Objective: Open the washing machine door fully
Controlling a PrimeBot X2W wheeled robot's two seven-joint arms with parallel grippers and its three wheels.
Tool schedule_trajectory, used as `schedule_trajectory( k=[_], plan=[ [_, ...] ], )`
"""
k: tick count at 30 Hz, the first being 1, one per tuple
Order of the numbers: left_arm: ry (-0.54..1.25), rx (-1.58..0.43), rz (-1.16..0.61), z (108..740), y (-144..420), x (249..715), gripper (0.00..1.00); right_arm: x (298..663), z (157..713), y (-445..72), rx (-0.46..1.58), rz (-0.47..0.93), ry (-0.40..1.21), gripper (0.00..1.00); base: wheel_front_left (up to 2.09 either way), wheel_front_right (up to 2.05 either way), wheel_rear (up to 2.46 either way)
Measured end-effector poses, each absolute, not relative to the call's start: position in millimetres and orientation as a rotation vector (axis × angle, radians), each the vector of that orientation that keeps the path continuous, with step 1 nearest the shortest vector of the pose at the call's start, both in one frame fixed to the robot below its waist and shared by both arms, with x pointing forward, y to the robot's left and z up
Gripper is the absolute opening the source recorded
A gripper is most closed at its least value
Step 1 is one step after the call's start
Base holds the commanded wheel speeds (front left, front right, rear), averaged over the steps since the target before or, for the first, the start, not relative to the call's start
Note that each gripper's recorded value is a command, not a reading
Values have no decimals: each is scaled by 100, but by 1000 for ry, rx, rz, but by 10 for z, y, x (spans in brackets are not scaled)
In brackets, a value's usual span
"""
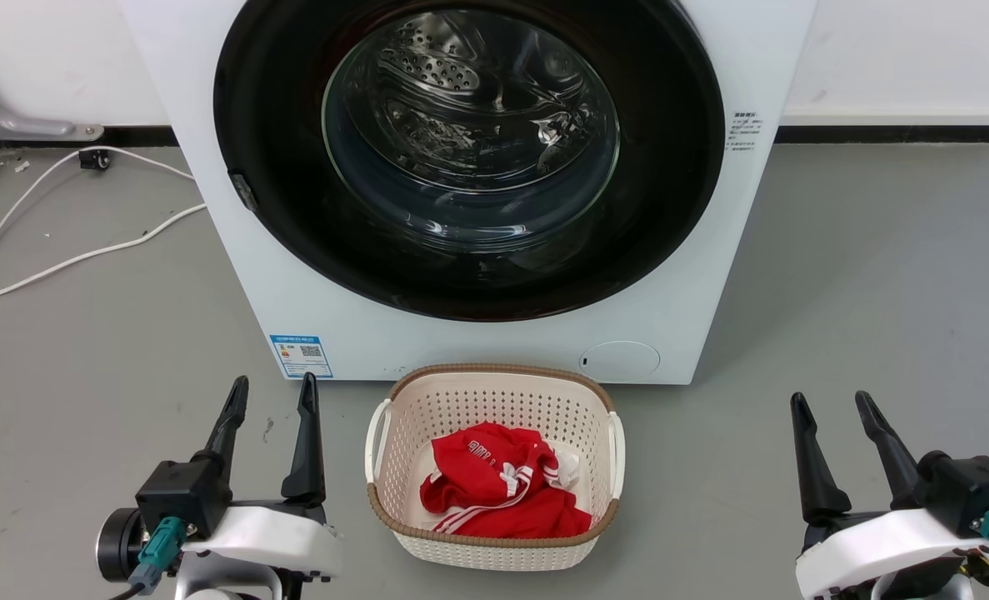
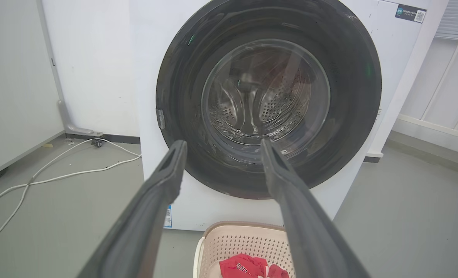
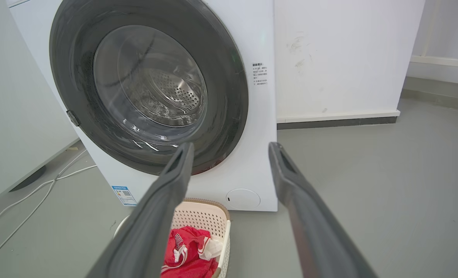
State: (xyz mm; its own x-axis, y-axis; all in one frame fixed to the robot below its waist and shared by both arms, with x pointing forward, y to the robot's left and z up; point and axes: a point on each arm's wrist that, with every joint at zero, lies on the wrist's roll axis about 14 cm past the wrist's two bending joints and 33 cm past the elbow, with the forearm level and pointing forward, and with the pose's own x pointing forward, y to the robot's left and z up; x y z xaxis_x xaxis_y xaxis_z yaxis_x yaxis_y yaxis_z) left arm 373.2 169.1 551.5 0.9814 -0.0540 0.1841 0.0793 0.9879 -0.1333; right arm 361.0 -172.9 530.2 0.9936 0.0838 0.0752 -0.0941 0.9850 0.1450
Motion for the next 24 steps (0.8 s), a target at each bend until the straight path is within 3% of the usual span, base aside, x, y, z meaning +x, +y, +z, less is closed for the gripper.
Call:
schedule_trajectory(
  k=[24],
  plan=[
    [-230, 11, -56, 5575, 1696, 3675, 100, 3588, 5369, -1683, 10, 107, -104, 100, 0, 0, 0]
  ],
)
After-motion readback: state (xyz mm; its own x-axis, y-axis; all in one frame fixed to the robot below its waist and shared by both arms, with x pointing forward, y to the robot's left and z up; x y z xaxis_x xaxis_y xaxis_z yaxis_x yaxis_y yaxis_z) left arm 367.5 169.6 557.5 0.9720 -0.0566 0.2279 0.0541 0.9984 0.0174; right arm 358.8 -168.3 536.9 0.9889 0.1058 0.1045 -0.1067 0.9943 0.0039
